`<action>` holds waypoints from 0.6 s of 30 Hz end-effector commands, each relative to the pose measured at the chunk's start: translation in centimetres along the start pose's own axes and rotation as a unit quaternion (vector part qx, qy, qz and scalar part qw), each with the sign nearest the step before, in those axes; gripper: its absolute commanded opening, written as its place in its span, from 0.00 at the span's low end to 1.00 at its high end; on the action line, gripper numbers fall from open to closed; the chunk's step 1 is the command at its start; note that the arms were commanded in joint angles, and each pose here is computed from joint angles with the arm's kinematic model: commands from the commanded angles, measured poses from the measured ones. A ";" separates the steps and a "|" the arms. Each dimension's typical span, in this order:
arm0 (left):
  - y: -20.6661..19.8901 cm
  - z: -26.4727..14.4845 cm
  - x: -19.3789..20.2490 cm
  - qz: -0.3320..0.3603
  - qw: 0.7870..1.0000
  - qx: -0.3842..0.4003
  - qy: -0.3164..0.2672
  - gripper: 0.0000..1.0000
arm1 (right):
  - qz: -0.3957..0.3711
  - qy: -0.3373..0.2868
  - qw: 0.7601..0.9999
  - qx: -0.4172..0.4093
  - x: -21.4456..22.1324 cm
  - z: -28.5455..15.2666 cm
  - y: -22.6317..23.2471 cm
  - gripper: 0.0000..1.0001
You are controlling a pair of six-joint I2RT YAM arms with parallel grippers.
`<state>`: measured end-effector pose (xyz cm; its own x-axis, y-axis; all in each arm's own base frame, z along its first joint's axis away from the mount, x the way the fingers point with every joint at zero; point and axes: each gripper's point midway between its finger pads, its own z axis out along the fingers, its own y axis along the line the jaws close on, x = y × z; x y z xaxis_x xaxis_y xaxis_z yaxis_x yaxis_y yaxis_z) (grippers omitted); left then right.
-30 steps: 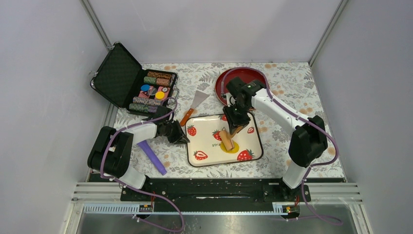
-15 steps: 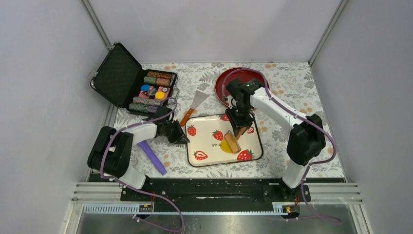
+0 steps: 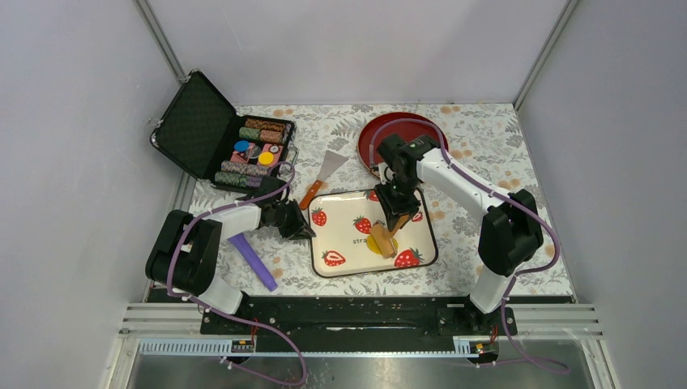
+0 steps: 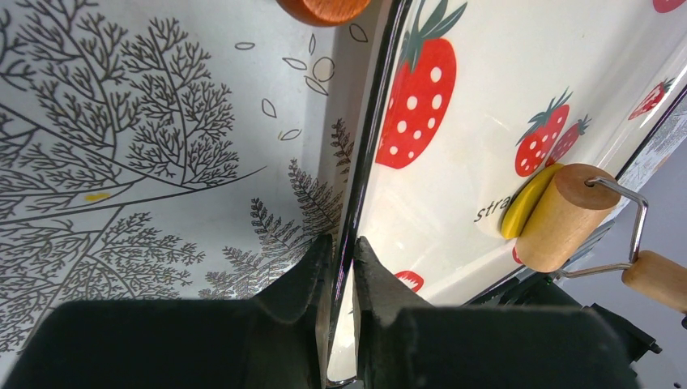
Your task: Roll out the dumpling wrappers from the dough
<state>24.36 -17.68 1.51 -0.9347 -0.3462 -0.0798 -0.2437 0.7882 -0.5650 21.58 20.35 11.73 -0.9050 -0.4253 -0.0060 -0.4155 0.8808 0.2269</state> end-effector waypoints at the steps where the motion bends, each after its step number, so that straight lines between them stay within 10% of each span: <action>1: 6.6 0.7 1.1 -0.024 0.991 -0.133 -0.004 0.00 | 0.004 0.070 0.992 0.107 2.0 3.5 -4.6 0.00; 18: 6.7 0.7 1.1 -0.026 0.991 -0.132 -0.004 0.00 | 0.018 0.119 0.973 0.198 3.4 3.4 -8.8 0.00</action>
<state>24.36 -17.68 1.51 -0.9347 -0.3462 -0.0798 -0.2437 0.7882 -0.5650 21.73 20.04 11.38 -0.9146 -0.4033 0.0298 -0.3900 0.8991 0.1989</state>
